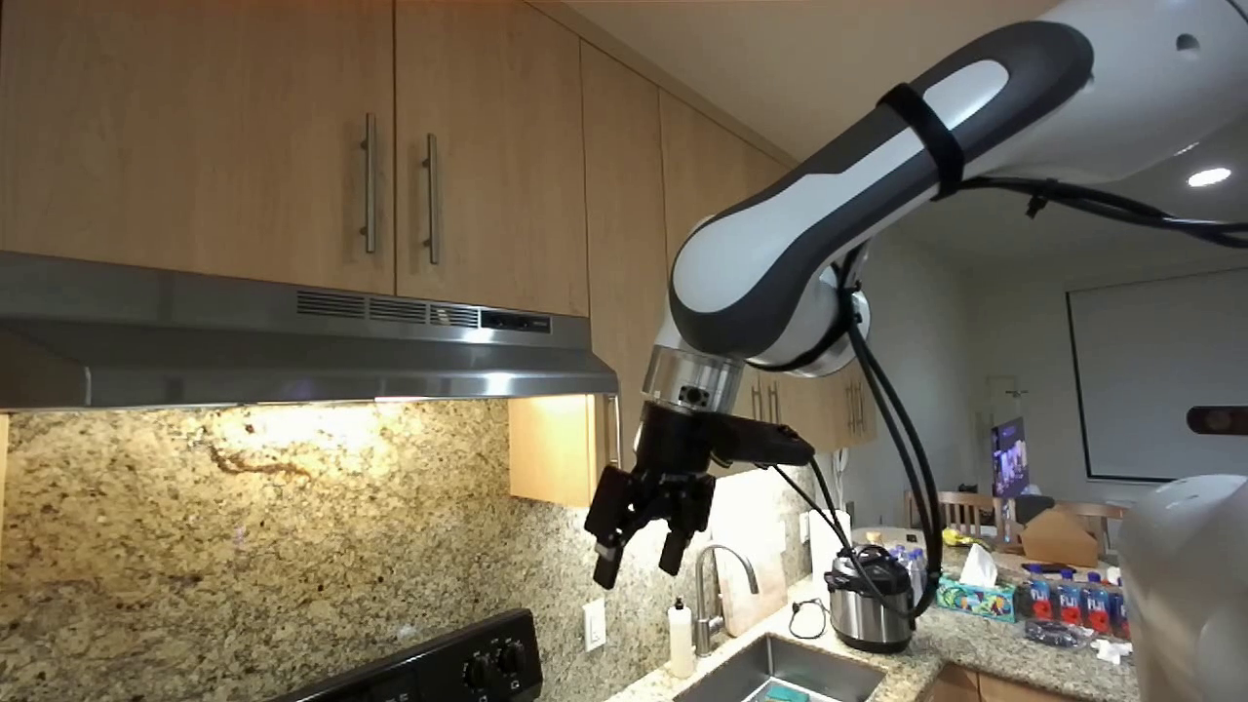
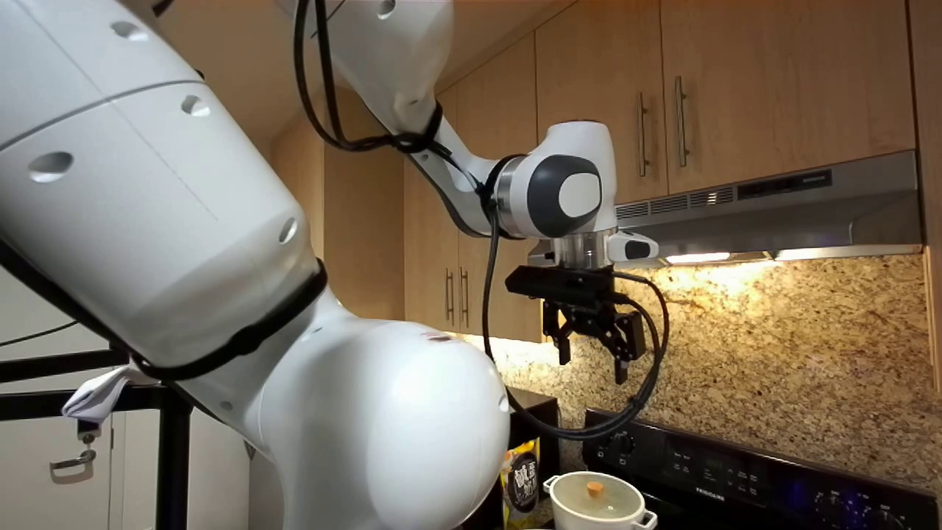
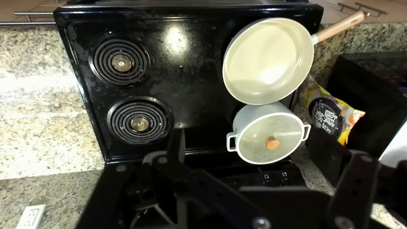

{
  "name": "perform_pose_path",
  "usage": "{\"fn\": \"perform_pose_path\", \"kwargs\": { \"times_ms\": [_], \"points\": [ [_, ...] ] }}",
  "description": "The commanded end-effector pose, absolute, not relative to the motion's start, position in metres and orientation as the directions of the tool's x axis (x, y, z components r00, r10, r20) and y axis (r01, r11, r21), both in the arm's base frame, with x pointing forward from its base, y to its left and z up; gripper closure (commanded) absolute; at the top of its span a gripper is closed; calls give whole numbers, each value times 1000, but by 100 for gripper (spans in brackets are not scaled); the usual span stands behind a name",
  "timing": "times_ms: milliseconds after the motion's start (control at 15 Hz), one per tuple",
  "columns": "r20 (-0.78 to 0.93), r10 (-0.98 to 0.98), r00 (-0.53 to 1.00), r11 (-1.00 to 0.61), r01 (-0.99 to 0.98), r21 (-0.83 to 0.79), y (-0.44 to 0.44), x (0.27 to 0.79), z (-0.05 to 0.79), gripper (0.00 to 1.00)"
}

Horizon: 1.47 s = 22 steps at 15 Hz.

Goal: Turn off the stove light

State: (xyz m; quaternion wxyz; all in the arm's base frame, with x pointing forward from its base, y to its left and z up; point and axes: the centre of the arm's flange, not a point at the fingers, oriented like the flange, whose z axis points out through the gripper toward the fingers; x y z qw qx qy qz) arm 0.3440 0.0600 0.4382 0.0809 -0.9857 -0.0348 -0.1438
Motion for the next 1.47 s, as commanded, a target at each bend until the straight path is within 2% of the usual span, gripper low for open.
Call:
{"fn": "perform_pose_path", "kwargs": {
  "times_ms": [0, 333, 533, 867, 1400],
  "points": [
    [365, -26, 931, -991, 25, -135, 125, 376, 484, 0],
    [472, -37, 881, -996, 6, -89, 233, 397, 576, 0],
    [473, -144, 869, -990, -124, -73, 273, 418, 629, 0],
    [534, -225, 815, -971, -232, -55, 274, 439, 663, 0],
    [556, -191, 809, -980, -193, -56, 272, 446, 663, 0]
  ]
}}
